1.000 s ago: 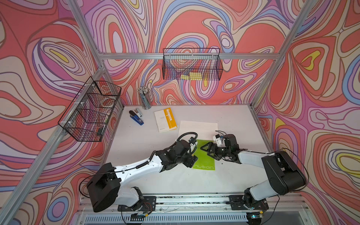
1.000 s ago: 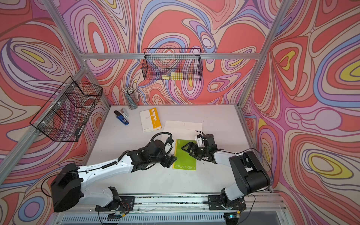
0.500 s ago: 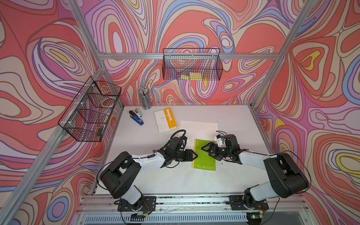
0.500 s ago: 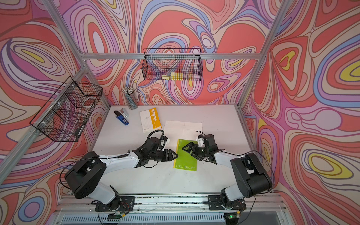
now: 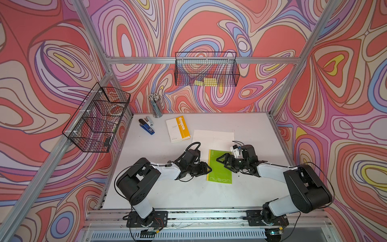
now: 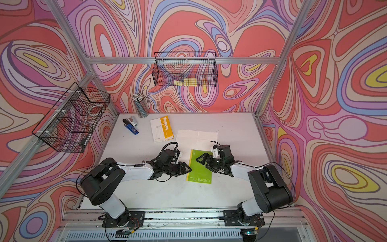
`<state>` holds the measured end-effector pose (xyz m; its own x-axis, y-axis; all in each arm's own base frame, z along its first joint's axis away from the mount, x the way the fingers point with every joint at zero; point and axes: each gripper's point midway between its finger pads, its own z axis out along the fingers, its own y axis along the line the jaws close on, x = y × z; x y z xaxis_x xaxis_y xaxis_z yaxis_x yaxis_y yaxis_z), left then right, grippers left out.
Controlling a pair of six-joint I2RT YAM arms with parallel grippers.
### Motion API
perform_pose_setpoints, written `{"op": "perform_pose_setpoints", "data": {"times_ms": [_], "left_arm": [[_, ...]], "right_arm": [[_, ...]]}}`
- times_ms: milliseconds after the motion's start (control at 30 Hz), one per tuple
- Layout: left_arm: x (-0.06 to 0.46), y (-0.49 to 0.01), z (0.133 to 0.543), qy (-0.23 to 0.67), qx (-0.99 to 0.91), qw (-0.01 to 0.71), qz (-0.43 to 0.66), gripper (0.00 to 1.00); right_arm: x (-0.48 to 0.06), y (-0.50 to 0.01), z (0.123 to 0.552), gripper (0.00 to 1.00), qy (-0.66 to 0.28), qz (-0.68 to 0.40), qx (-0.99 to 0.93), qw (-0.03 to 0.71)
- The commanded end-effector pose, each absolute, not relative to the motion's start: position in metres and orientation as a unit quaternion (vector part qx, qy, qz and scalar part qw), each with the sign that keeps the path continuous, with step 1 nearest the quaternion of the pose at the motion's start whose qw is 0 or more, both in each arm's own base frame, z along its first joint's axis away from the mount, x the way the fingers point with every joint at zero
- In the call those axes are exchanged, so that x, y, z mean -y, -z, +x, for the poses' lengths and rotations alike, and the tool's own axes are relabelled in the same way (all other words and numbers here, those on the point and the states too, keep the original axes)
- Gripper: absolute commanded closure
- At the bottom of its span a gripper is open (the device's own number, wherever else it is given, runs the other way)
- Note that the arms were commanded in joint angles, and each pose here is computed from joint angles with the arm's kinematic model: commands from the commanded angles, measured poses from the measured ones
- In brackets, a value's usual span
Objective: Close the notebook
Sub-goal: Pick up the notebook at the notebook.
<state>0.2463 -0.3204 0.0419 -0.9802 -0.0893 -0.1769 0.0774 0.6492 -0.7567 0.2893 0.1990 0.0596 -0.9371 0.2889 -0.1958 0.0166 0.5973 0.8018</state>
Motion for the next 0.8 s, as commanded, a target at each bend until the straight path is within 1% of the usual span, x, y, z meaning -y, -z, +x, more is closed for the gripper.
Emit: {"op": "perform_pose_setpoints", "data": {"times_ms": [0,267,533,600,700,767], "left_arm": [[0.324,-0.043,0.257,0.428,-0.897,0.108,-0.015,0.49],[0.331,-0.033,0.256,0.452,-0.887,0.095,-0.012,0.5],[0.33,-0.029,0.253,0.469,-0.879,0.089,-0.006,0.59],[0.333,-0.032,0.252,0.48,-0.873,0.088,0.0,0.64],[0.339,-0.038,0.251,0.503,-0.86,0.089,0.009,0.75],[0.343,-0.041,0.25,0.52,-0.85,0.087,0.015,0.8]], "right_arm": [[-0.189,-0.036,0.277,0.02,-0.409,0.11,-0.896,0.128],[-0.189,-0.036,0.278,0.02,-0.41,0.112,-0.896,0.128],[-0.19,-0.037,0.279,0.02,-0.411,0.111,-0.895,0.129],[-0.19,-0.036,0.279,0.02,-0.412,0.111,-0.895,0.127],[-0.191,-0.037,0.28,0.02,-0.414,0.111,-0.894,0.128],[-0.191,-0.038,0.28,0.02,-0.415,0.111,-0.894,0.128]]}}
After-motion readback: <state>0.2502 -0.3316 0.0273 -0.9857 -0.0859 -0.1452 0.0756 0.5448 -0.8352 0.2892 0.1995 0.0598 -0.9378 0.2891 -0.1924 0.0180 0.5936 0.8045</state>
